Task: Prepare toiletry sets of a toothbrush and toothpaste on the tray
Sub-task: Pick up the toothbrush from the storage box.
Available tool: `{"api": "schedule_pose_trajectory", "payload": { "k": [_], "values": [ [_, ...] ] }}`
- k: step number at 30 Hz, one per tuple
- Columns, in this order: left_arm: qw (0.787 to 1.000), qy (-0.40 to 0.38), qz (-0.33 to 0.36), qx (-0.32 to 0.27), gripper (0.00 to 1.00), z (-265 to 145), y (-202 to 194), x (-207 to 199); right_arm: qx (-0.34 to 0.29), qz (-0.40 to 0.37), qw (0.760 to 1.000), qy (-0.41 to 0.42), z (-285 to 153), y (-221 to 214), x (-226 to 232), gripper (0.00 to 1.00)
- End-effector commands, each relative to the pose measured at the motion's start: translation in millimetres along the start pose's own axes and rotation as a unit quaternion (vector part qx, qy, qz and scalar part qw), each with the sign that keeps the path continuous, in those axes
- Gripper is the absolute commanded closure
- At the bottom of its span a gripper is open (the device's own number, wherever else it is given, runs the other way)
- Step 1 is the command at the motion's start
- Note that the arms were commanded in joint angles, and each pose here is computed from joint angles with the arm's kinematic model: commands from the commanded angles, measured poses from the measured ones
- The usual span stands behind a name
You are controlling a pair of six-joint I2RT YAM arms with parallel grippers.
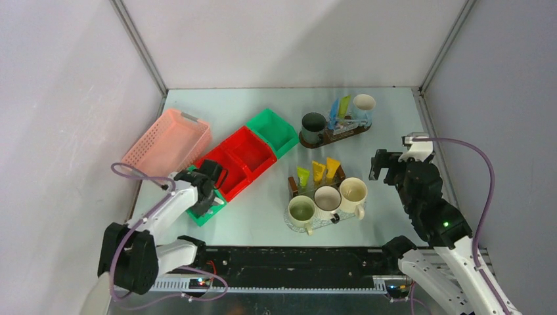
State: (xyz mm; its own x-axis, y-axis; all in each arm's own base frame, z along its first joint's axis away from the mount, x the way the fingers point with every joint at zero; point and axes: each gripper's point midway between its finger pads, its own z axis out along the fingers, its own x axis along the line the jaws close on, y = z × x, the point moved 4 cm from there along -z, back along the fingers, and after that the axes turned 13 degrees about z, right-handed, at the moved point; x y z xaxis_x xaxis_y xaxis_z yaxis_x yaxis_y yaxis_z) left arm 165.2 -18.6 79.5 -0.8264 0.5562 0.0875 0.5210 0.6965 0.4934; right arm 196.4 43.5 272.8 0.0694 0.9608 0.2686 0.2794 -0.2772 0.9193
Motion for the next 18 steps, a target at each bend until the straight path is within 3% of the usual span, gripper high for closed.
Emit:
{"api": "schedule_pose_trajectory", "payload": {
  "k": [1, 6, 10, 18],
  "values": [
    [1.000, 0.005, -0.013, 0.012, 0.70, 10, -2, -5, -0.028, 0.000, 1.000, -0.003, 0, 9, 0, 0.01],
    [1.000, 0.003, -0.019, 0.017, 0.88, 4, 0, -5, -0.034, -0.003, 0.999, -0.001, -3, 11, 0, 0.01],
    [0.999, -0.016, -0.040, 0.009, 0.96, -8, 7, -3, -0.037, -0.004, 0.999, 0.008, -6, 12, 2, 0.01],
    [0.994, -0.075, -0.077, -0.007, 1.00, -46, 28, -1, -0.043, 0.014, 0.998, 0.038, -14, 14, 9, 0.00]
  ]
}}
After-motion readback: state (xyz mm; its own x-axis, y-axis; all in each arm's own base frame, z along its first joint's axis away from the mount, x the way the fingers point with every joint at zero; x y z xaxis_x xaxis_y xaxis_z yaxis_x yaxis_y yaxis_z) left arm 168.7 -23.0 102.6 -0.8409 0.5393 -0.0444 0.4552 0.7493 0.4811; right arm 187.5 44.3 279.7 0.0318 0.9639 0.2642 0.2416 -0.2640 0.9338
